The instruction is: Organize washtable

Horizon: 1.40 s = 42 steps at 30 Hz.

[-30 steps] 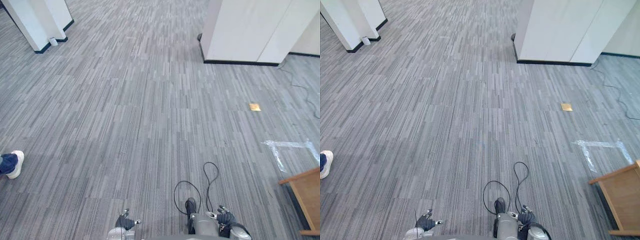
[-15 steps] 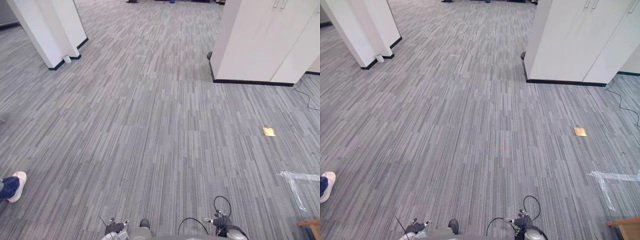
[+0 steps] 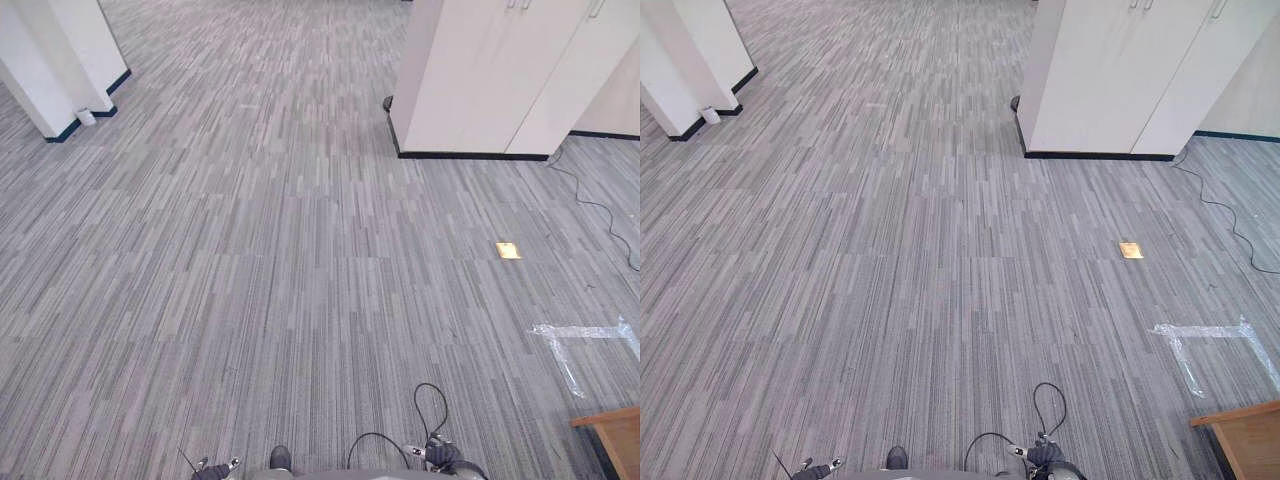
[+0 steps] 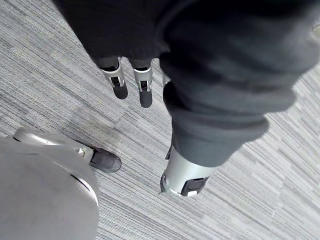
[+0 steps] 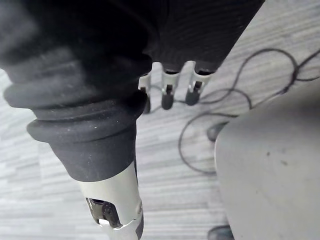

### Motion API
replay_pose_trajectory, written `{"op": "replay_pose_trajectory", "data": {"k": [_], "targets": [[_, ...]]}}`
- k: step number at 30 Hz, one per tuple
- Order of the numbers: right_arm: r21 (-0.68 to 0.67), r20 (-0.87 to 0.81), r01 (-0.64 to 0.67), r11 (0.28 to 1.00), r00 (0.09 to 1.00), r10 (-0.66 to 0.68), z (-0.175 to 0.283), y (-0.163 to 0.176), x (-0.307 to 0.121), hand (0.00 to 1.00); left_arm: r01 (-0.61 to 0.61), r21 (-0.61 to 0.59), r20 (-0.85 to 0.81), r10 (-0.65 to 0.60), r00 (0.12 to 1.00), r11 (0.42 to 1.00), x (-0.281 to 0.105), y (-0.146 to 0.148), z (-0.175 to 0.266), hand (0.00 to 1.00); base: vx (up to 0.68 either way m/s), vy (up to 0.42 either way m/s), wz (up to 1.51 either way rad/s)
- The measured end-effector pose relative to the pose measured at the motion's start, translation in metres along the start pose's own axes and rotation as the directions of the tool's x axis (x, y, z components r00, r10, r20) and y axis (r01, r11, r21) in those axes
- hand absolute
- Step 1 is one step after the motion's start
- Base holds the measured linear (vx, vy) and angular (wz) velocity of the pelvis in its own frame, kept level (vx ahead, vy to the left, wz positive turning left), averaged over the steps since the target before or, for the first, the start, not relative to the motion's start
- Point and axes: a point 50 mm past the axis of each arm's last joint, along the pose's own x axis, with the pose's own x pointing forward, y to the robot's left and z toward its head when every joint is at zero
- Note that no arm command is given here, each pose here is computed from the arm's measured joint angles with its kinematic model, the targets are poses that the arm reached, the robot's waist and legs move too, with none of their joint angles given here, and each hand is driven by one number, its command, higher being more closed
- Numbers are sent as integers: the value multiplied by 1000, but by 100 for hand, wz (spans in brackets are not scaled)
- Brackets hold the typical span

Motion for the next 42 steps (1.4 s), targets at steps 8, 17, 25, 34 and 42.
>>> {"op": "replay_pose_trajectory", "data": {"k": [8, 17, 25, 34, 42], "targets": [[118, 1, 29, 993, 1000, -30, -2, -7, -1, 0, 72, 98, 42, -77, 996, 993, 2, -8, 11, 0, 41, -38, 31], [119, 37, 42, 992, 998, -46, 9, -12, 0, 0, 91, 130, 101, -104, 989, 987, 3, -11, 27, 0, -63, 33, 14], [177, 10, 42, 983, 999, -44, 1, -6, -1, 0, 39, 172, 61, -51, 997, 984, 1, 10, 12, 0, -14, 92, -41], [124, 12, 2, 992, 1000, -4, 2, 5, 0, 0, 116, 359, 23, -133, 991, 926, -1, 4, 4, 0, 106, 95, 1], [137, 75, -3, 991, 997, -8, 16, -2, 1, 0, 142, 417, -9, -153, 988, 898, 1, -9, 4, 0, 200, -148, 17]]}}
